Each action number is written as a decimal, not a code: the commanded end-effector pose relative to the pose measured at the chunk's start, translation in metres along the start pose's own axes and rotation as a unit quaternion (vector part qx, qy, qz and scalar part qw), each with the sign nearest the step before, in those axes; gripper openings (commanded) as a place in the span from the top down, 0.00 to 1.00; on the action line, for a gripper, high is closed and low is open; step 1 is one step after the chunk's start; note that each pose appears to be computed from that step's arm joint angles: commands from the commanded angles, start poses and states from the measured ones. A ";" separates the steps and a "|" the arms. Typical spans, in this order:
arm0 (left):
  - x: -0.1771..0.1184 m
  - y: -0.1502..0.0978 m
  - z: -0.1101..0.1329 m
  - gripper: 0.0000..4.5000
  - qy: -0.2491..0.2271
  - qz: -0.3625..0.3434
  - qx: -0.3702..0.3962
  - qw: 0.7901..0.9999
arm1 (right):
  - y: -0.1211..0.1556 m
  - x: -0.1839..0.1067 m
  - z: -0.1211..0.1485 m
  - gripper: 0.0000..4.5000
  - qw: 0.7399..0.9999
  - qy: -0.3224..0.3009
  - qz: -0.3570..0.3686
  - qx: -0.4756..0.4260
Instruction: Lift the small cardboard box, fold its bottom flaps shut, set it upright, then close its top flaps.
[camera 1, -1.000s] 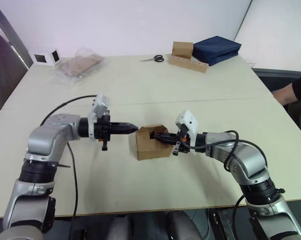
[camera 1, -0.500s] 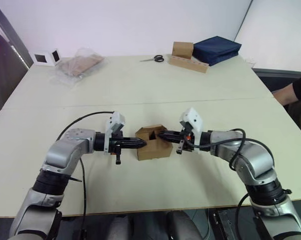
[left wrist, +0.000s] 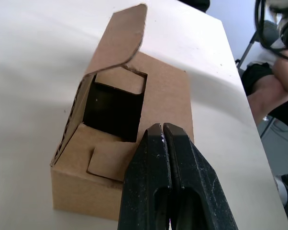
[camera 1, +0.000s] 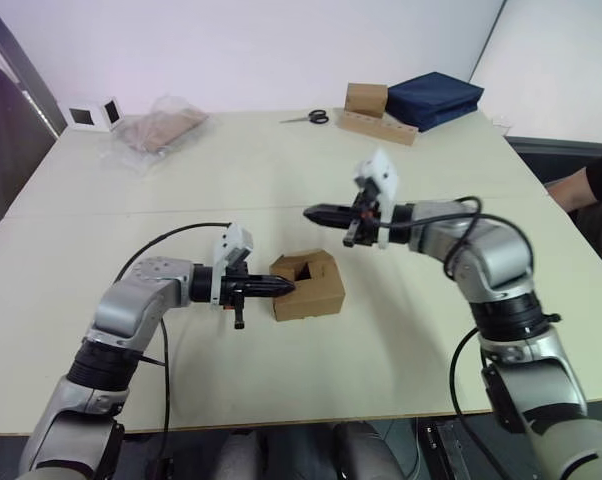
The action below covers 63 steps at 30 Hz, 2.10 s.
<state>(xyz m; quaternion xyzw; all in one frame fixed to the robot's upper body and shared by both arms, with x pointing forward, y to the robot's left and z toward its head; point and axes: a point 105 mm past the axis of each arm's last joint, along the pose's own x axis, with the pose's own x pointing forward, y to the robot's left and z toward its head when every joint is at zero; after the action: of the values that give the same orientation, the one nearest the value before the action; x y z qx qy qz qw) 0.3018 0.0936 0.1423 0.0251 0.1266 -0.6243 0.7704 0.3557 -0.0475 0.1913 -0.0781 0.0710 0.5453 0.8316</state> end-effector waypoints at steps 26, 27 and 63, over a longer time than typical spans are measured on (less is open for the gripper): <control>-0.041 -0.012 0.016 1.00 0.013 -0.010 0.007 1.000 | 0.028 0.001 -0.045 1.00 0.998 0.049 0.036 -0.016; -0.040 -0.008 0.019 1.00 0.007 -0.004 0.008 1.000 | 0.029 0.001 -0.044 1.00 0.998 0.048 0.036 -0.017; 0.044 0.038 0.029 1.00 -0.018 -0.007 0.062 0.998 | 0.061 -0.032 -0.039 1.00 0.994 0.085 0.038 -0.056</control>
<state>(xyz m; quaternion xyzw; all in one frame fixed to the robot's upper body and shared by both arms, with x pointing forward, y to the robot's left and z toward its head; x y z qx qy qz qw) 0.3515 0.0582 0.1503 0.0480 0.0814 -0.6318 0.7694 0.2890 -0.0620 0.1490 -0.1512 0.1279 0.5675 0.7992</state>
